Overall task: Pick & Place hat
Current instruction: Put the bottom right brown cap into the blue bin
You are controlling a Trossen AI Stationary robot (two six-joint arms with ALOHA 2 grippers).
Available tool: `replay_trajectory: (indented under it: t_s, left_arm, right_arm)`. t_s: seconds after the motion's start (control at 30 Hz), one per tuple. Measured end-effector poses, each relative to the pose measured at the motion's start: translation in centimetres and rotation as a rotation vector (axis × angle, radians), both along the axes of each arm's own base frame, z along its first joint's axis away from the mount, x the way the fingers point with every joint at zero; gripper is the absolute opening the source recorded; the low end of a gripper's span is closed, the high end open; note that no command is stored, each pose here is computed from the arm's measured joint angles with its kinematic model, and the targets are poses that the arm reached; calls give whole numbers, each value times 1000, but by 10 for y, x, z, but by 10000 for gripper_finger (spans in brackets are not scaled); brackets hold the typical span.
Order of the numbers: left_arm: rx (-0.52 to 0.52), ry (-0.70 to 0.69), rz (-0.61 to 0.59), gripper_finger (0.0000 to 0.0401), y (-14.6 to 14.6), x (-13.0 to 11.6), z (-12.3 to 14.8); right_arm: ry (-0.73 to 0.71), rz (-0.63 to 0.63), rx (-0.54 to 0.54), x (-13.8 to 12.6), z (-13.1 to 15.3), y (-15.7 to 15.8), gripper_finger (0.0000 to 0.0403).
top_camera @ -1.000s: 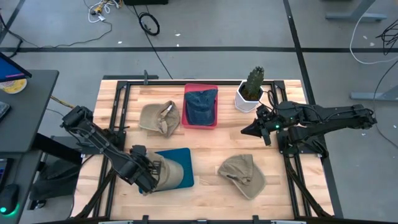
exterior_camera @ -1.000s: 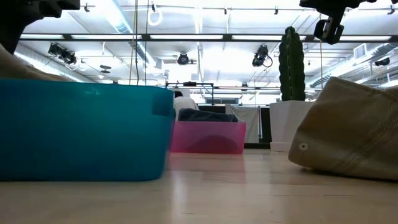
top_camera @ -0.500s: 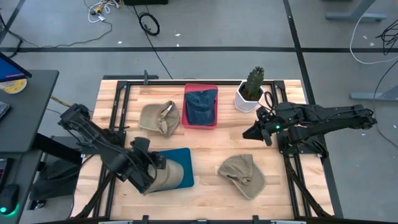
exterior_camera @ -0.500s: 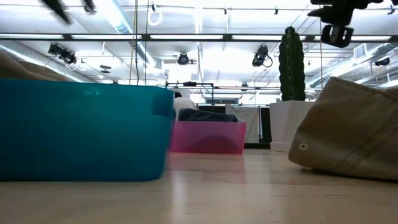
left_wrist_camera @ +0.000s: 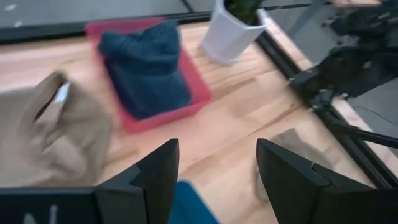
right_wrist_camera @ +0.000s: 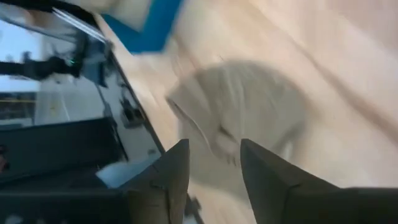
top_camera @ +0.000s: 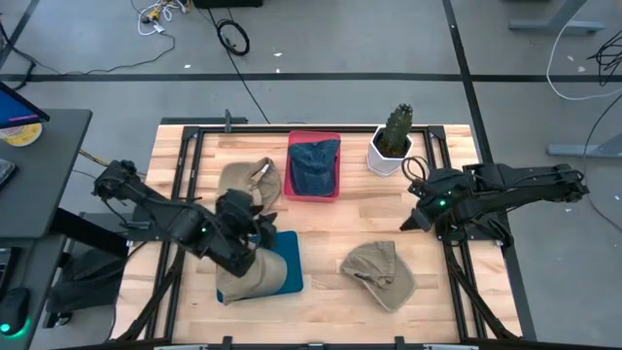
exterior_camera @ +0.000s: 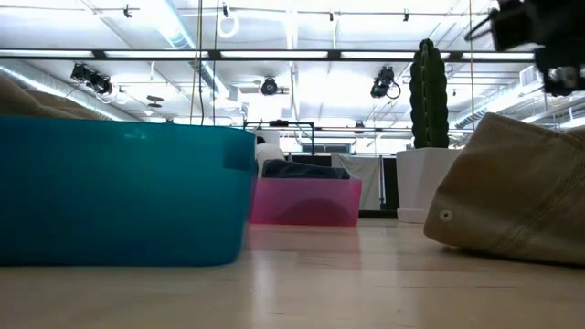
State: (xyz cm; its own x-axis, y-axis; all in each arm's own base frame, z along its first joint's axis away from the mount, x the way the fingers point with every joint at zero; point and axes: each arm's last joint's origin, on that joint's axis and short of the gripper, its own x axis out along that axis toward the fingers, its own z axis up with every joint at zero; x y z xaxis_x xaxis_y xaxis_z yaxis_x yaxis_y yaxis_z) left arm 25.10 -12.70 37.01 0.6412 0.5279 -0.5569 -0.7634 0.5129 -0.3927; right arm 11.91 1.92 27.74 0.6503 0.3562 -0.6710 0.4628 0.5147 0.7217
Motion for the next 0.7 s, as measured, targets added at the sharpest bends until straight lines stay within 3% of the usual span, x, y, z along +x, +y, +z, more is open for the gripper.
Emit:
replay_trajectory:
  t_s: [0.2,0.37,0.5,0.7]
  left_arm:
    - [110,-32,-106,216,11,26,10]
    - [172,2,-78,216,33,36,12]
    - [237,92,-125,216,48,42,12]
    - [335,255,-359,216,58,47,10]
  right_arm:
    - [166,48,80,-11,-7,13,146]
    - [228,74,133,-14,-8,24,154]
    - [274,36,127,-13,-10,31,187]
    - [322,-27,60,-8,-17,43,254]
